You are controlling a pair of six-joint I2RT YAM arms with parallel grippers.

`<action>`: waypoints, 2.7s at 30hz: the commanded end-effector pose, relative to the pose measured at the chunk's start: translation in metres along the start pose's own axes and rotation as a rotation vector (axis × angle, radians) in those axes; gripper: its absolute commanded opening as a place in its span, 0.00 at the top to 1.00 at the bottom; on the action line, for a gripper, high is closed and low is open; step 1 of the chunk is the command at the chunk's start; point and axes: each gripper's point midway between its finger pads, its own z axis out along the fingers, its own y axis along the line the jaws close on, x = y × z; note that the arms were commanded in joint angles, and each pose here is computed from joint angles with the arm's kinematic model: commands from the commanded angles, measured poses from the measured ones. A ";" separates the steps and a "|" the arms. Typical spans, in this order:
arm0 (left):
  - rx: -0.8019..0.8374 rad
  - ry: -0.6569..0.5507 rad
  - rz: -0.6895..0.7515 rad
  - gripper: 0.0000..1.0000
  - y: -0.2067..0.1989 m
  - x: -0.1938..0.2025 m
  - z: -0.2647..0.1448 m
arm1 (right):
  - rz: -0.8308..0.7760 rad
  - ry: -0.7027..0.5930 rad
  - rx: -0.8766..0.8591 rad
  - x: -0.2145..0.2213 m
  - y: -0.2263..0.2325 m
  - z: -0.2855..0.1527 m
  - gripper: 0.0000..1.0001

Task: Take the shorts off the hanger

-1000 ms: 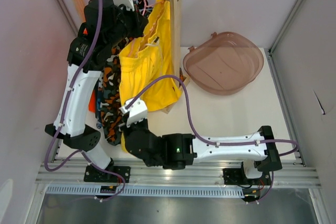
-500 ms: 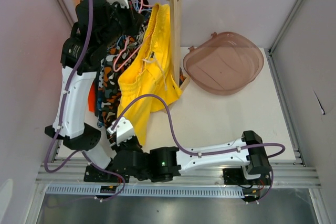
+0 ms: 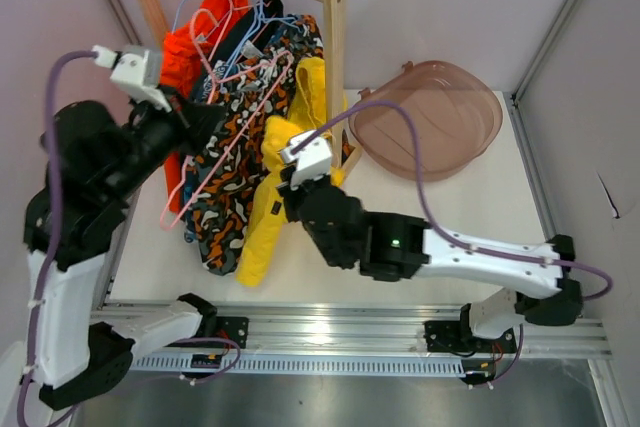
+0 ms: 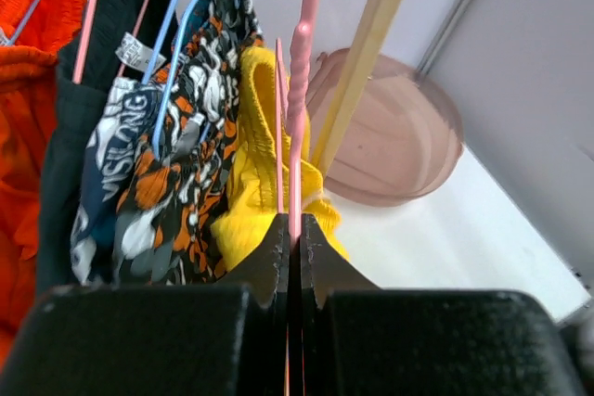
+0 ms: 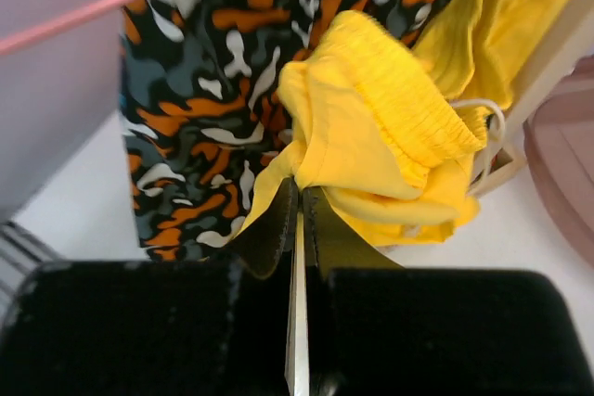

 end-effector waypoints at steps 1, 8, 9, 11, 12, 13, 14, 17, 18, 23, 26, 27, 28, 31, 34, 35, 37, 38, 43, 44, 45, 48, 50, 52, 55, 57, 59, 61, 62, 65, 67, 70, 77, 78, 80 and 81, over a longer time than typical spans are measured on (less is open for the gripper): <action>0.103 -0.053 -0.059 1.00 -0.023 -0.021 -0.045 | 0.037 -0.104 0.039 -0.055 -0.031 -0.031 1.00; 0.355 0.092 -0.158 1.00 -0.054 0.077 -0.083 | 0.119 -0.105 0.108 -0.069 -0.104 -0.028 1.00; 0.387 0.077 -0.149 1.00 -0.057 0.081 -0.089 | 0.127 -0.131 0.120 -0.089 -0.113 -0.032 1.00; 0.340 0.076 -0.140 1.00 -0.045 0.102 -0.097 | 0.110 -0.167 0.140 -0.110 -0.123 -0.038 1.00; 0.270 0.097 -0.138 1.00 -0.031 0.116 -0.093 | 0.079 -0.191 0.150 -0.123 -0.129 -0.042 1.00; 0.245 0.095 -0.119 1.00 -0.025 0.123 -0.095 | 0.090 -0.243 0.181 -0.151 -0.143 -0.046 1.00; 0.225 0.093 -0.109 1.00 -0.020 0.124 -0.095 | 0.088 -0.271 0.187 -0.168 -0.152 -0.047 1.00; 0.184 0.092 -0.080 1.00 -0.012 0.126 -0.093 | 0.083 -0.377 0.250 -0.236 -0.199 -0.045 1.00; 0.184 0.085 -0.071 1.00 -0.012 0.124 -0.092 | 0.072 -0.411 0.271 -0.252 -0.211 -0.044 1.00; 0.160 0.084 -0.048 1.00 -0.007 0.124 -0.083 | -0.051 -0.644 0.423 -0.323 -0.282 -0.035 1.00; 0.144 0.095 -0.030 1.00 -0.003 0.126 -0.076 | -0.023 -0.724 0.559 -0.330 -0.350 -0.036 1.00; 0.140 0.099 -0.022 1.00 -0.002 0.127 -0.073 | -0.023 -0.712 0.619 -0.322 -0.389 -0.027 1.00; 0.135 0.099 -0.016 1.00 -0.001 0.126 -0.072 | -0.002 -0.714 0.616 -0.318 -0.405 -0.019 1.00; 0.104 0.107 -0.002 1.00 0.004 0.129 -0.063 | 0.067 -0.724 0.585 -0.303 -0.454 0.020 1.00; 0.089 0.103 -0.001 1.00 0.007 0.128 -0.053 | 0.097 -0.742 0.530 -0.296 -0.477 0.057 1.00; 0.089 0.103 -0.003 1.00 0.007 0.129 -0.050 | 0.091 -0.758 0.492 -0.298 -0.477 0.064 1.00; 0.094 0.087 -0.005 1.00 0.005 0.126 -0.043 | 0.113 -0.822 0.457 -0.303 -0.484 0.071 1.00; 0.095 0.090 -0.006 1.00 0.006 0.128 -0.039 | 0.115 -0.856 0.428 -0.308 -0.482 0.071 1.00; 0.100 0.083 -0.005 1.00 0.005 0.131 -0.023 | 0.142 -0.915 0.332 -0.311 -0.479 0.080 1.00; 0.099 0.086 -0.006 1.00 0.005 0.131 -0.019 | 0.147 -0.911 0.320 -0.310 -0.478 0.082 1.00; 0.098 0.091 -0.006 1.00 0.005 0.133 -0.017 | 0.155 -0.901 0.310 -0.307 -0.477 0.086 1.00; 0.102 0.088 -0.007 1.00 0.005 0.134 -0.011 | 0.196 -0.815 0.262 -0.286 -0.466 0.105 1.00; 0.090 0.079 -0.007 1.00 0.007 0.132 -0.008 | 0.183 -0.760 0.253 -0.269 -0.455 0.117 1.00; 0.063 0.090 0.008 1.00 0.012 0.132 -0.002 | 0.184 -0.714 0.273 -0.238 -0.435 0.127 1.00; -0.029 0.114 0.032 1.00 0.027 0.131 0.011 | 0.151 -0.628 0.346 -0.180 -0.420 0.134 1.00; -0.074 0.098 0.047 1.00 0.034 0.119 0.015 | 0.162 -0.575 0.386 -0.148 -0.421 0.135 1.00; -0.129 0.120 0.055 1.00 0.043 0.120 0.029 | 0.192 -0.500 0.436 -0.098 -0.425 0.130 1.00; -0.191 0.080 0.060 1.00 0.051 0.101 0.035 | 0.242 -0.402 0.482 -0.045 -0.429 0.123 1.00; -0.205 0.081 0.063 1.00 0.052 0.096 0.044 | 0.261 -0.350 0.506 -0.027 -0.432 0.120 0.91; -0.221 0.058 0.078 1.00 0.050 0.072 0.067 | 0.319 -0.175 0.604 0.029 -0.437 0.108 0.14; -0.201 -0.001 0.076 1.00 0.042 0.039 0.073 | 0.335 -0.132 0.640 0.048 -0.435 0.094 0.01; -0.182 0.004 0.063 1.00 0.034 0.028 0.097 | 0.346 -0.120 0.633 0.065 -0.418 0.064 0.01; 0.061 -0.025 0.031 1.00 -0.013 0.007 0.115 | 0.384 -0.075 0.617 0.101 -0.392 0.006 0.00; 0.099 -0.044 0.034 1.00 -0.021 -0.002 0.115 | 0.399 -0.077 0.608 0.107 -0.387 -0.002 0.01; 0.146 -0.012 0.039 1.00 -0.029 0.005 0.130 | 0.416 -0.082 0.592 0.112 -0.382 -0.009 0.01; 0.184 -0.037 0.042 1.00 -0.038 -0.009 0.128 | 0.423 -0.084 0.587 0.115 -0.380 -0.011 0.00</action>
